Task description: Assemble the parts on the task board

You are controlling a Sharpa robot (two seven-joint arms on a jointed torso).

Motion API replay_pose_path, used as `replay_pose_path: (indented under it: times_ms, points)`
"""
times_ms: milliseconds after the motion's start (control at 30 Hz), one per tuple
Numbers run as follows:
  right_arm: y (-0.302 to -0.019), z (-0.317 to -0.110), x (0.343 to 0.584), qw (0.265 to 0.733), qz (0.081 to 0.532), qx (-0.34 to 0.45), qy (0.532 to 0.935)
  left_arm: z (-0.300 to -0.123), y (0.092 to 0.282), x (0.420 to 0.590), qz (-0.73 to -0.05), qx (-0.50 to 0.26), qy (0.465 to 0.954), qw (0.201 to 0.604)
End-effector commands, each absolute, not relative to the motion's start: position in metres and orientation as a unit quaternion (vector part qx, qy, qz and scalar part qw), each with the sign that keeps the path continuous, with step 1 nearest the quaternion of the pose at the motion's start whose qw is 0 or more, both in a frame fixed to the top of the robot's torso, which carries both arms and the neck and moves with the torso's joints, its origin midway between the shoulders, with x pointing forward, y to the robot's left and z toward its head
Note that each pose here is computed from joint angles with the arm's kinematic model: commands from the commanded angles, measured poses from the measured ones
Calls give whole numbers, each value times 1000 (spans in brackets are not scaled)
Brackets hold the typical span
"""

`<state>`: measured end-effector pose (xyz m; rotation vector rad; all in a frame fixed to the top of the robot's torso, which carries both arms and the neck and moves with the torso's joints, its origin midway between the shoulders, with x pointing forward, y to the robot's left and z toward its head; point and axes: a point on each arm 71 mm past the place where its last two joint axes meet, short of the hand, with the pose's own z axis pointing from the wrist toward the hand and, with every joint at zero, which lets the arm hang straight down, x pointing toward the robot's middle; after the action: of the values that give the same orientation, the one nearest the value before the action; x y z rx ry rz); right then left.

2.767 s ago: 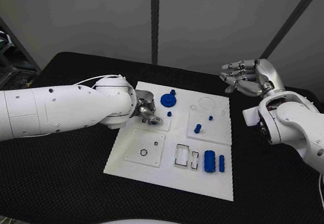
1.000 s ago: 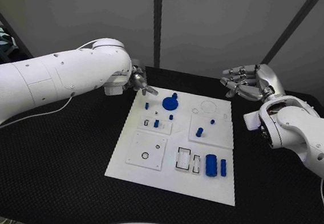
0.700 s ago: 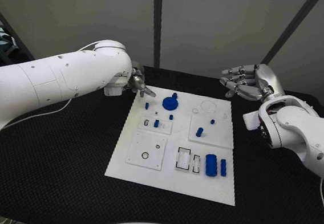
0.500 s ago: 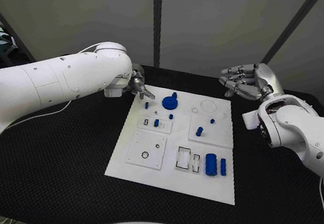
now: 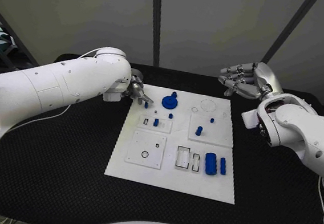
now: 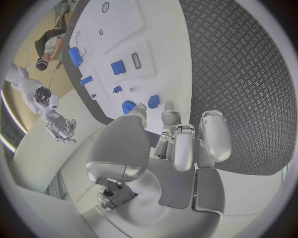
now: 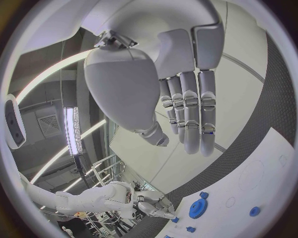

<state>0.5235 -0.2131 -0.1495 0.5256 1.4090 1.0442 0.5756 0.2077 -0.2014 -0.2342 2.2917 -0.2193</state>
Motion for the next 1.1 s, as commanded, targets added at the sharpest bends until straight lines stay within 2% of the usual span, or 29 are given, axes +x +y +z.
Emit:
replay_pose_path:
  times_ms: [33, 600, 1100]
  points:
    - [-211, -149, 524, 608, 455, 225, 610, -201, 205, 575, -92, -87, 909, 397]
    - [-210, -149, 524, 607, 455, 226, 611, -200, 200, 576, -111, -95, 898, 416]
    - [-211, -149, 524, 607, 455, 226, 612, -200, 195, 575, -129, -97, 896, 413]
